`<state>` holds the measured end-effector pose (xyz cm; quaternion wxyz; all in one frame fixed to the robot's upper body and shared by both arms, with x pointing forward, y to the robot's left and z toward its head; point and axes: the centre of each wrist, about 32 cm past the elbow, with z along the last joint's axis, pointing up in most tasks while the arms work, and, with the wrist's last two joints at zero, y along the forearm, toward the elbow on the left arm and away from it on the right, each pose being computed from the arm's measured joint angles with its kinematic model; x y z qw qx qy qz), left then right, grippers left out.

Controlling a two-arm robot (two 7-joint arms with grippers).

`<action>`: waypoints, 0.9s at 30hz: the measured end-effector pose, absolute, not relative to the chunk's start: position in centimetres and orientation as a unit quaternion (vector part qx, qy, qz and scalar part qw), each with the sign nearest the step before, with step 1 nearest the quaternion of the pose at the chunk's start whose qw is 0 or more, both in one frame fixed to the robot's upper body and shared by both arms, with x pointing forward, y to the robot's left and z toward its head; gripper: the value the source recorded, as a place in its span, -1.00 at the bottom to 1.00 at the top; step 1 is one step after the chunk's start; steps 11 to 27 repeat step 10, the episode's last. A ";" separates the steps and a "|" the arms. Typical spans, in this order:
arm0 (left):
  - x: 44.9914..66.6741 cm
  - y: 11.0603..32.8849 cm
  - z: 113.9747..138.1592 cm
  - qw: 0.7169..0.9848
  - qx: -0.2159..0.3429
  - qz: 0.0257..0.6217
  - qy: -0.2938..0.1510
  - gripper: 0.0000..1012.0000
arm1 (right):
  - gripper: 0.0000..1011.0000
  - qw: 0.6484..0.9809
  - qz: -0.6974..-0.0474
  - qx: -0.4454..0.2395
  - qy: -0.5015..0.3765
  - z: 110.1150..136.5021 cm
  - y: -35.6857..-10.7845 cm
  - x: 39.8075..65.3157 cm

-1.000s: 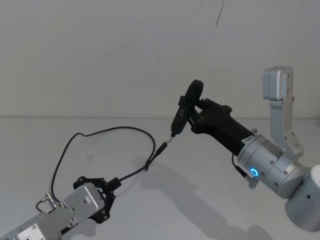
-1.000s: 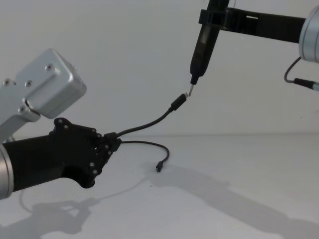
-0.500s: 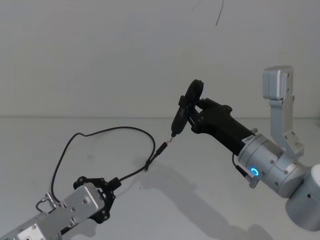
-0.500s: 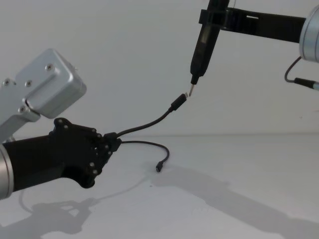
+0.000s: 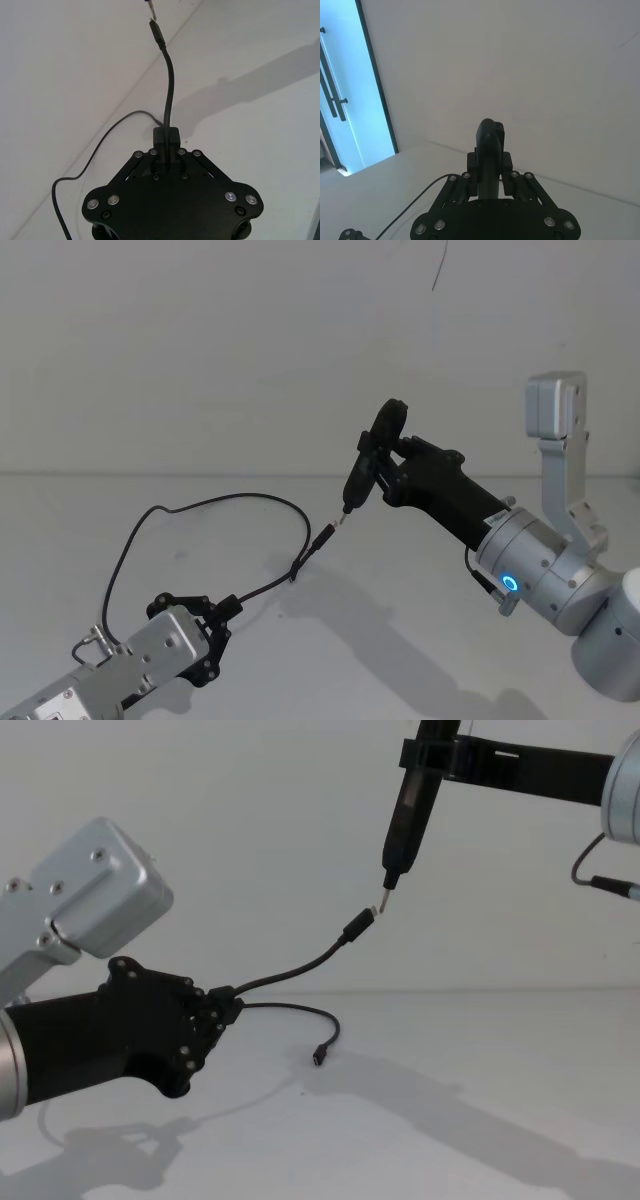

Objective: Pick up the data cable with the one hand.

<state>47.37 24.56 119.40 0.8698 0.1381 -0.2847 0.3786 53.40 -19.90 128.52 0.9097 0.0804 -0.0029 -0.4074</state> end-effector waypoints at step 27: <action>47.4 24.6 119.4 0.870 0.138 0.379 -0.285 -0.92 | -0.48 0.910 -0.407 0.080 -0.003 128.5 -19.9 53.4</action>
